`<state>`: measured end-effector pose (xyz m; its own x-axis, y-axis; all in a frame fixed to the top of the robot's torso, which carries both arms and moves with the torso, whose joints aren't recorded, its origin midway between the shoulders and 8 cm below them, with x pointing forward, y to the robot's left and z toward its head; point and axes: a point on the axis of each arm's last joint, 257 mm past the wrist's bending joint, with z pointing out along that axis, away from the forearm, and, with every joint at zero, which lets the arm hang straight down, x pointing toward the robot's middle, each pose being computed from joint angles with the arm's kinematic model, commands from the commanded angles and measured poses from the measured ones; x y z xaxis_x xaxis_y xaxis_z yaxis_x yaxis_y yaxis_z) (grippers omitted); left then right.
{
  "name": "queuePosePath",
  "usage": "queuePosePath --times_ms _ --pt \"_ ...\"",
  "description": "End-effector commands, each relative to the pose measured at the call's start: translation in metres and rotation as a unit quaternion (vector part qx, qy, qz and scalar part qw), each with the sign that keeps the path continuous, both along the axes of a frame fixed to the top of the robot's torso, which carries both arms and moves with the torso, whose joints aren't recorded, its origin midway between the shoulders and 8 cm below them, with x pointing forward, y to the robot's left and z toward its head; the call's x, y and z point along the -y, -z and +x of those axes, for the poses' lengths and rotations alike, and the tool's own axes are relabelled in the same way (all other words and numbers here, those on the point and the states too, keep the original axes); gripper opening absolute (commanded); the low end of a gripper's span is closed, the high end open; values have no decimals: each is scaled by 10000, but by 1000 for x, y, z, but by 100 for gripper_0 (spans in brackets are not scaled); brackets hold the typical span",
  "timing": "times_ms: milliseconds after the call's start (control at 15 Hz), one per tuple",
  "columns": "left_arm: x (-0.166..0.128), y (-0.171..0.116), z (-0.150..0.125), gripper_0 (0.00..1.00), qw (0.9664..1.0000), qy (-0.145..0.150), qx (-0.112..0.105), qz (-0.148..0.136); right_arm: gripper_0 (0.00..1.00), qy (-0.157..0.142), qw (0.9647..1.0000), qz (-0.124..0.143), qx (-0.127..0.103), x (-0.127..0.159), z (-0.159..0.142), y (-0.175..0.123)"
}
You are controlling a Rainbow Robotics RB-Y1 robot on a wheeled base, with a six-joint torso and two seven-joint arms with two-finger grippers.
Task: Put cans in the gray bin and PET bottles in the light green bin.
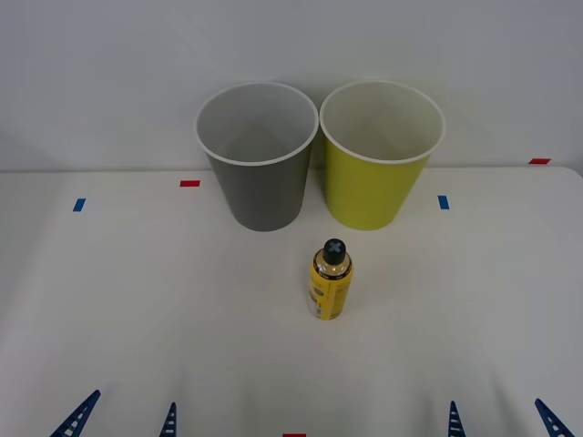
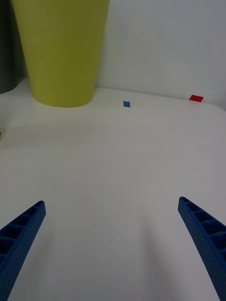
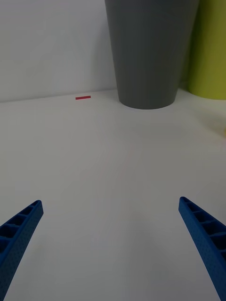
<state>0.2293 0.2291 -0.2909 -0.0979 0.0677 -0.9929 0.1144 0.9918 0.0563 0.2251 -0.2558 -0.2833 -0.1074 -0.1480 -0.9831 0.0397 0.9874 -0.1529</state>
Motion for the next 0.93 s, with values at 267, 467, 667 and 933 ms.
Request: queuePosePath --times_ms 267,467,667,933 --pt "0 0 0 100 10000 0 0 0 98 0 10000 0 0 0 0 0" --pt "0 0 0 100 10000 0 0 0 98 0 10000 0 0 0 0 0" --pt "0 0 0 100 10000 0 0 0 98 0 10000 0 0 0 0 0" --pt "0 0 0 100 10000 0 0 0 98 0 10000 0 0 0 0 0"
